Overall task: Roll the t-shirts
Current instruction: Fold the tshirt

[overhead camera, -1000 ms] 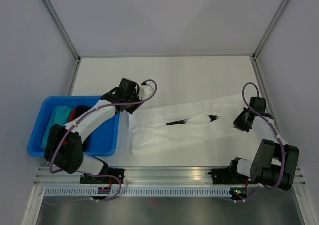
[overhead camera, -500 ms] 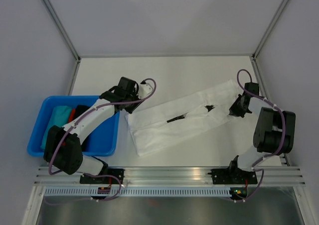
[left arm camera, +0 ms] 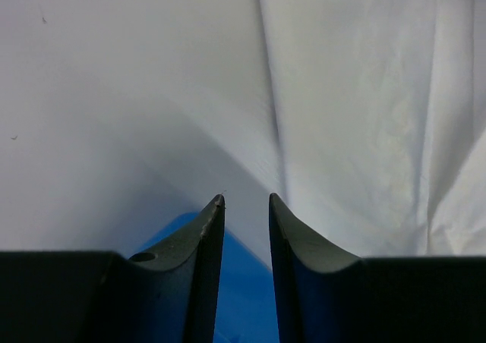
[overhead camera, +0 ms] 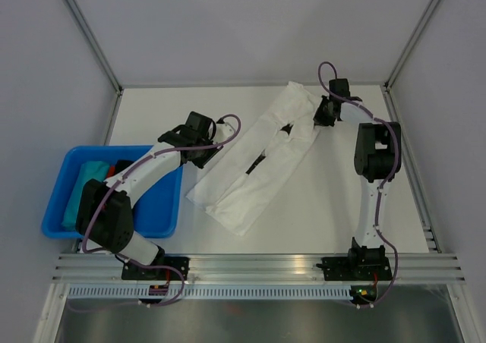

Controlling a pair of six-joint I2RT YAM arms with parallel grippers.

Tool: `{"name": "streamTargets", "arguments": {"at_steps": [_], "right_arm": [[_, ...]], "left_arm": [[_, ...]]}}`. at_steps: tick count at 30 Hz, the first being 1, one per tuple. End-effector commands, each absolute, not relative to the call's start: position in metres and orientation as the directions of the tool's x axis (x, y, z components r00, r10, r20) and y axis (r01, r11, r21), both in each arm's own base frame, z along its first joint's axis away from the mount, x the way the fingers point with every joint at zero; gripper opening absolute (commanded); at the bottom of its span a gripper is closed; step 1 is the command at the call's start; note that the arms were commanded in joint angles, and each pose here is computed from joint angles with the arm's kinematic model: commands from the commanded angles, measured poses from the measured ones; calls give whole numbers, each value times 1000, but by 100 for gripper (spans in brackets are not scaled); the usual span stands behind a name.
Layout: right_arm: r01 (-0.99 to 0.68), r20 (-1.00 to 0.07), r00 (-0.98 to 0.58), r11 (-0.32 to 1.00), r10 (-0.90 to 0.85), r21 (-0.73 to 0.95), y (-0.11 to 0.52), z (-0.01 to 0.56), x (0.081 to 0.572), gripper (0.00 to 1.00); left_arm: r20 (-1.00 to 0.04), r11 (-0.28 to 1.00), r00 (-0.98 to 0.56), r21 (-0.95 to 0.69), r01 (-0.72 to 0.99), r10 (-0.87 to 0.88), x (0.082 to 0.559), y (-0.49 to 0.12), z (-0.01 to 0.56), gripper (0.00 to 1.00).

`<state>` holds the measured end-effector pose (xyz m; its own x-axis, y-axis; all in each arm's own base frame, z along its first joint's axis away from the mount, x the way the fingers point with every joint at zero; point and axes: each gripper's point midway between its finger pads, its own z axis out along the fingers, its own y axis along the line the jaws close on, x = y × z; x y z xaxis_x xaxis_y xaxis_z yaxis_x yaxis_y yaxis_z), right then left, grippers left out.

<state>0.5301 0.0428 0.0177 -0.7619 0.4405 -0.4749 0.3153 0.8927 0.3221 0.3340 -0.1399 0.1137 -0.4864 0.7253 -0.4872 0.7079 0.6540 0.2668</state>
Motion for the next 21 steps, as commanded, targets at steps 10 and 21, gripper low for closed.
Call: {"name": "streamTargets", "arguments": {"at_steps": [10,21], "right_arm": [[233,-542,-758,927,363,296,75,55,580,8],[79,-660,-732,983,169,165,93,129,450,14]], "left_arm": [[-460,694,-551,236,680,696,328,-135,105,35],[-463,698,-560,205,686,687,306,-131,106,36]]}}
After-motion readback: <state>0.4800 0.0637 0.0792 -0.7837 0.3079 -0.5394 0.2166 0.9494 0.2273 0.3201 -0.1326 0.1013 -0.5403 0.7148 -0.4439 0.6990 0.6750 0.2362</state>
